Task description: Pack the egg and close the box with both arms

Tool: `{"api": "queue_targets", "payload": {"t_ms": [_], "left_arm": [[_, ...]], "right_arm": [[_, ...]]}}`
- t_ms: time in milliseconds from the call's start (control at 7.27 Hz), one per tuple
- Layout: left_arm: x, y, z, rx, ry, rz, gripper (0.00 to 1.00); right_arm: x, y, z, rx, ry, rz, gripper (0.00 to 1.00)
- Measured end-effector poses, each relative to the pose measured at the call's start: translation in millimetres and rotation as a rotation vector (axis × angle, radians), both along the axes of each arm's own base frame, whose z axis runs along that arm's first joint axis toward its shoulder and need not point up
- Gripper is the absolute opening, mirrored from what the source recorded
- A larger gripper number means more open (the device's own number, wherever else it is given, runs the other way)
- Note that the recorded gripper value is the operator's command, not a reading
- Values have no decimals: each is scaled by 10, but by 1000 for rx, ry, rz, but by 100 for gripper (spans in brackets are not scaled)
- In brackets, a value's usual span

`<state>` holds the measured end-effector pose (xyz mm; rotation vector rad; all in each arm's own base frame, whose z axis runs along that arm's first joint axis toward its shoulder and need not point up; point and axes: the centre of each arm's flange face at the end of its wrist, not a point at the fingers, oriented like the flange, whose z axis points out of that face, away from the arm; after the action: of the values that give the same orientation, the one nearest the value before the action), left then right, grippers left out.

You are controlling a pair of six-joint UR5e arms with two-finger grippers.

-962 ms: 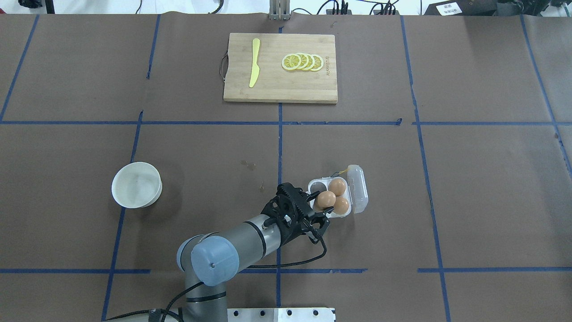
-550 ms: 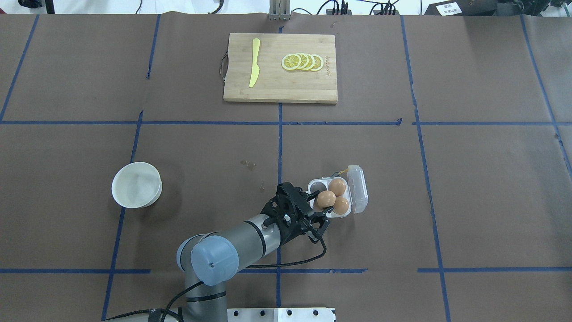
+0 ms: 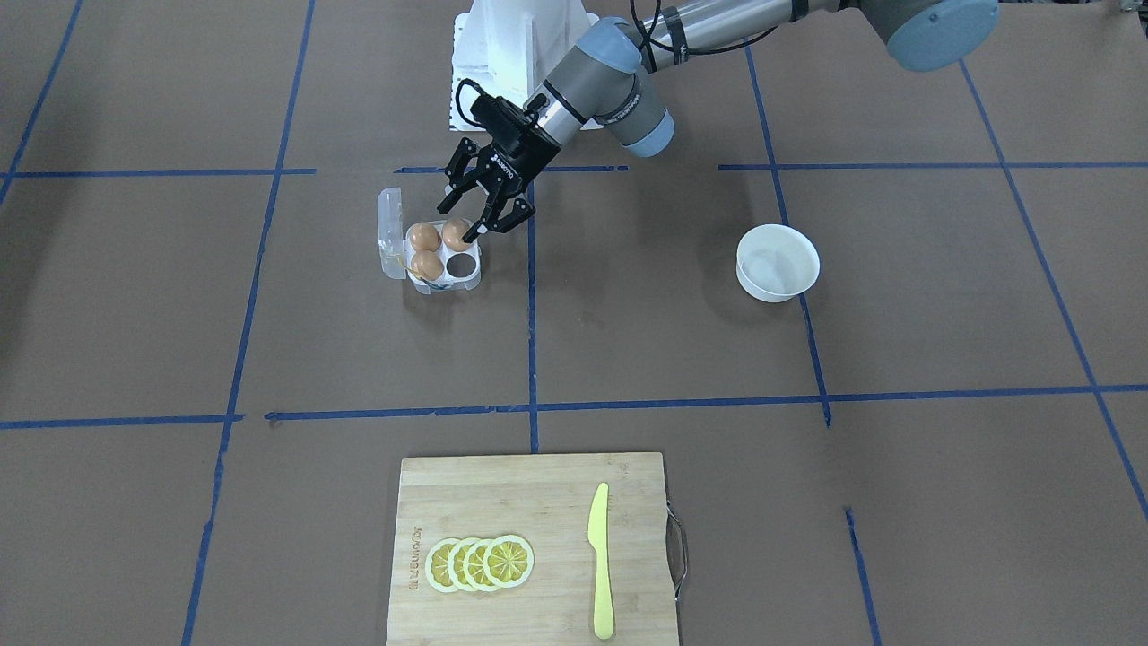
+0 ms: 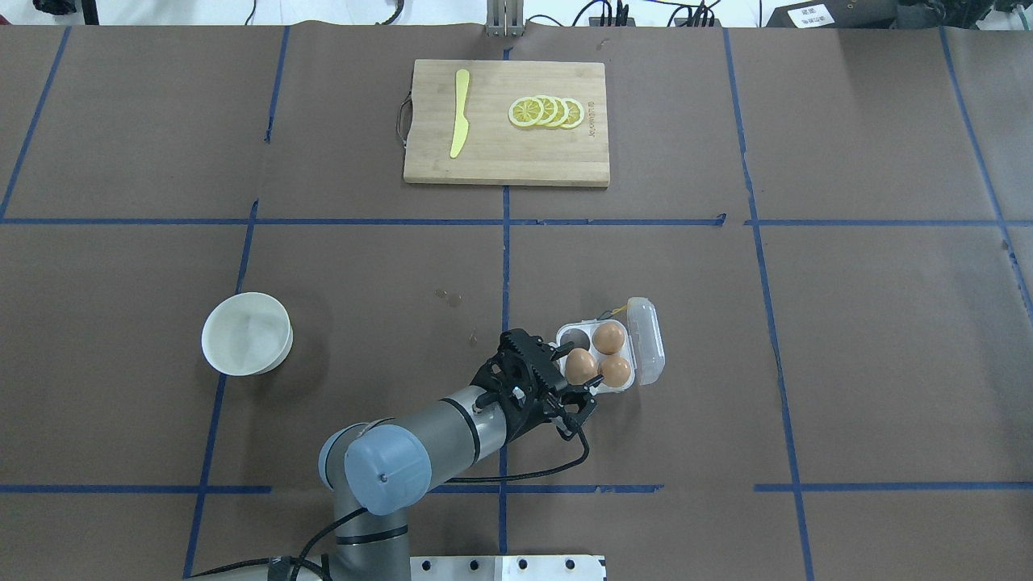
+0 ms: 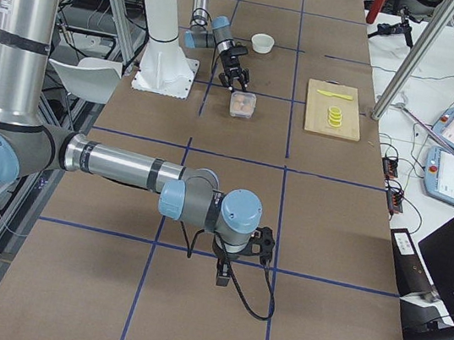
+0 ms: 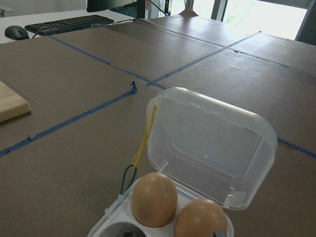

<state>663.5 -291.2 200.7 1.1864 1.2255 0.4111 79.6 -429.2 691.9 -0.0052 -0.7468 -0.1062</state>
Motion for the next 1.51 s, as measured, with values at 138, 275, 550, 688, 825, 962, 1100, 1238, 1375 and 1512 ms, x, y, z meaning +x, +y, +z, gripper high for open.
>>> {"api": "queue_targets", "payload": {"t_ms": [138,275,550,688,825,962,1100,1238,1375,1512], "left_arm": [[-5,-3,-4,0,2,-1,79],[-14,-9,-10,0,4,-2,81],[-41,-38,-30,-1,9,-5,83],[-51,-65,-31,-1,6,-9,83],[-67,-112,-37,-2,4,-9,84],[-132,-244,-55,-3,8,13,92],[-258,-461,-81,-2,5,59,99],[-443,-699,-137,-4,-20,116,99],[-719,-919,-193,-20,-68,178,99],[-1111,-1127,-190,-55,-130,231,99]], "right_arm": [[0,-2,-1,0,0,0,100],[0,-2,-2,0,0,0,100],[5,-2,-3,1,0,1,100],[6,-1,-2,0,0,1,100],[7,-1,-2,0,0,2,100],[7,-1,-2,0,0,2,100],[7,-1,-2,0,0,2,100],[9,1,-1,0,0,2,100],[14,5,2,-1,0,3,100],[17,8,4,-1,0,4,100]]}}
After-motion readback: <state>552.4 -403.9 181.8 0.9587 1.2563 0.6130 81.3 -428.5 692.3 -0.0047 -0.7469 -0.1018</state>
